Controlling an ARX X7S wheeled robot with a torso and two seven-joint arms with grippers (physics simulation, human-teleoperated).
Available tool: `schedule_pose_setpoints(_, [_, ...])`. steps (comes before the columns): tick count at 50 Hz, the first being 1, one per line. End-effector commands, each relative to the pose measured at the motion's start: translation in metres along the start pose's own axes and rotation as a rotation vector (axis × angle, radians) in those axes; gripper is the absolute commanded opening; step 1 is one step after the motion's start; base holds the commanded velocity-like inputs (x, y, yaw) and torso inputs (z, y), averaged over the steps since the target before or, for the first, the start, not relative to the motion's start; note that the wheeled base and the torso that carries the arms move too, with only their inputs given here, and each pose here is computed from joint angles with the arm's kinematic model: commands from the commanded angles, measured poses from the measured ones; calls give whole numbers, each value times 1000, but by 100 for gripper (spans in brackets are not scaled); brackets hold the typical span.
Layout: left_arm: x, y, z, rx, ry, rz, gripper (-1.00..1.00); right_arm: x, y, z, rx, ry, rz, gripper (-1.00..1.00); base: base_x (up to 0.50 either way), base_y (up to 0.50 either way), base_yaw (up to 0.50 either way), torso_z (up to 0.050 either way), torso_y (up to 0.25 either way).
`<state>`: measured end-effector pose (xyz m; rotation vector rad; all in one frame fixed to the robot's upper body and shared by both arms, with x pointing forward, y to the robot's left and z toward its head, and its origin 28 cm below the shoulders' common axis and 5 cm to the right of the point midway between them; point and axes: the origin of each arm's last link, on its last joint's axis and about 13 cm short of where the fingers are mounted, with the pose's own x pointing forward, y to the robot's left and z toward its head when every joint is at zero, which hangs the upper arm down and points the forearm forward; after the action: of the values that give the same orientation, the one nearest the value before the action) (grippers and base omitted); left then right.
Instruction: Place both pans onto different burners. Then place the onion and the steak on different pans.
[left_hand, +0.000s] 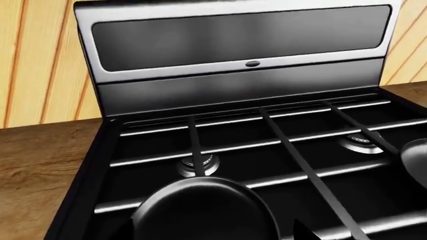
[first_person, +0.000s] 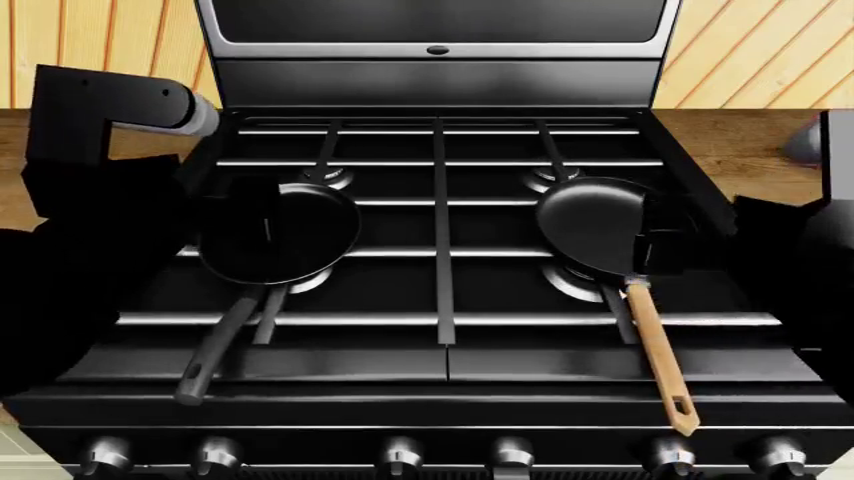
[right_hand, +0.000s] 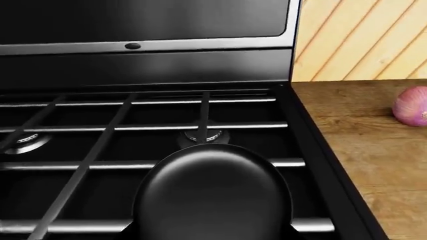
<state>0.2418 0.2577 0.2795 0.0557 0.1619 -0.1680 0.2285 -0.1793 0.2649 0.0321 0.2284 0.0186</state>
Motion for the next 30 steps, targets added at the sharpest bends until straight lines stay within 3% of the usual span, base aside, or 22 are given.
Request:
schedule_pose_setpoints(1, [9, -1, 0, -24, -42, 10, 100, 0, 0, 22, -11, -92, -12, 100, 0, 0, 0, 0, 0])
schedule_pose_setpoints(30, [19, -4, 3, -39, -79, 5, 100, 15, 0, 25, -38, -128, -21, 100, 0, 0, 0, 0, 0])
